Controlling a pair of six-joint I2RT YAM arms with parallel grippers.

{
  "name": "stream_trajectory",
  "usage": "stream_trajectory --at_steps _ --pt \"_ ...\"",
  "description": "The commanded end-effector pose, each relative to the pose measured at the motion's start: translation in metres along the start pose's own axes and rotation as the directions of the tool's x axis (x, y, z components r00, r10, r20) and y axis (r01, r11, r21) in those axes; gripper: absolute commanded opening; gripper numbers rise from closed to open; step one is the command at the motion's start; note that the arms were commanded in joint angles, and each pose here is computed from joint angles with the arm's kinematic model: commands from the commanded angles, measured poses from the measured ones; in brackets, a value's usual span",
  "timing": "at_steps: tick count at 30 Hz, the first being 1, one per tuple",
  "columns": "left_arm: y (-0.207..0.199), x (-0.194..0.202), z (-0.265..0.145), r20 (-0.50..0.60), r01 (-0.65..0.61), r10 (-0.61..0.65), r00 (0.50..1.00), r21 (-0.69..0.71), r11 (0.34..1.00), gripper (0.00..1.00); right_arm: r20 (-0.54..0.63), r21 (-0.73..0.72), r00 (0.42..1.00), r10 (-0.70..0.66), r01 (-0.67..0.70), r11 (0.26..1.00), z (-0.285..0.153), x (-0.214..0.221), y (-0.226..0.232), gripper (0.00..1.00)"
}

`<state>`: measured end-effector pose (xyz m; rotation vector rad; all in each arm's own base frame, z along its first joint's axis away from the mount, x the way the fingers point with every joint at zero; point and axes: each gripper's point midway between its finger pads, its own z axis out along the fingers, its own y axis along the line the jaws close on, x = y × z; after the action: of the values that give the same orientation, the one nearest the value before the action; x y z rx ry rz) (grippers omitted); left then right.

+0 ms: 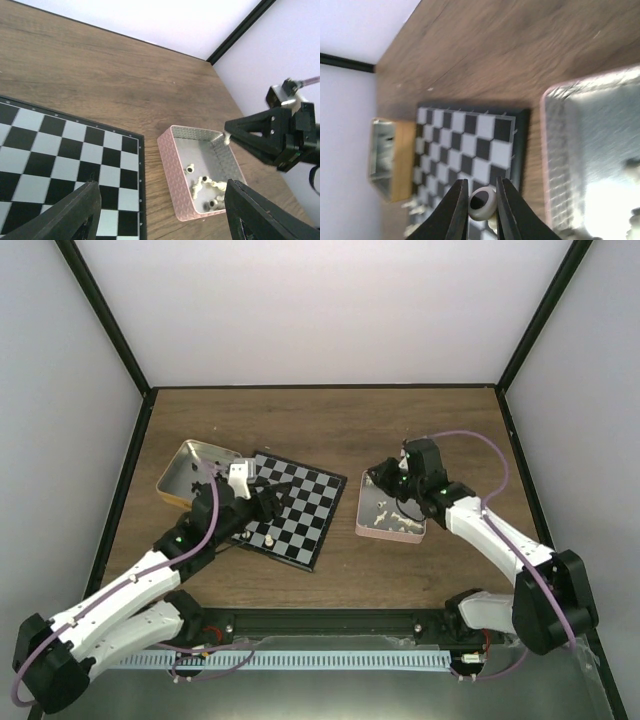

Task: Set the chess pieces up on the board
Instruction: Pick up the chess piece from the storage box, then place the chess piece on the chessboard.

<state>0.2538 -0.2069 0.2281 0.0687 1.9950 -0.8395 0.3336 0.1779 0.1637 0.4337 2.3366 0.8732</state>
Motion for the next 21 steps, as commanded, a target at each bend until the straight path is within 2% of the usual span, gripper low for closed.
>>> stream_trajectory --at_steps 1,6,12,17,21 --pt "-0.022 -0.011 0.008 0.071 0.093 -0.103 0.992 0.125 0.988 0.69 -0.179 -0.230 0.954 0.239 -0.277 0.933 -0.004 0.028 0.054 0.15" --pt "-0.034 0.010 0.016 0.017 0.164 -0.172 0.985 0.220 0.962 0.69 -0.303 -0.261 0.904 0.301 -0.382 0.886 -0.001 0.054 0.084 0.15" --pt "-0.049 0.026 0.028 -0.065 0.235 -0.226 0.972 0.294 0.926 0.66 -0.442 -0.235 0.798 0.409 -0.543 0.806 0.002 0.082 0.106 0.15" --pt "-0.055 0.031 0.038 -0.047 0.215 -0.210 0.977 0.290 0.933 0.63 -0.559 -0.250 0.717 0.415 -0.624 0.741 -0.002 0.096 0.132 0.16" --pt "-0.057 0.025 0.042 -0.004 0.207 -0.215 0.977 0.289 0.935 0.54 -0.626 -0.246 0.672 0.396 -0.652 0.717 -0.003 0.105 0.146 0.17"
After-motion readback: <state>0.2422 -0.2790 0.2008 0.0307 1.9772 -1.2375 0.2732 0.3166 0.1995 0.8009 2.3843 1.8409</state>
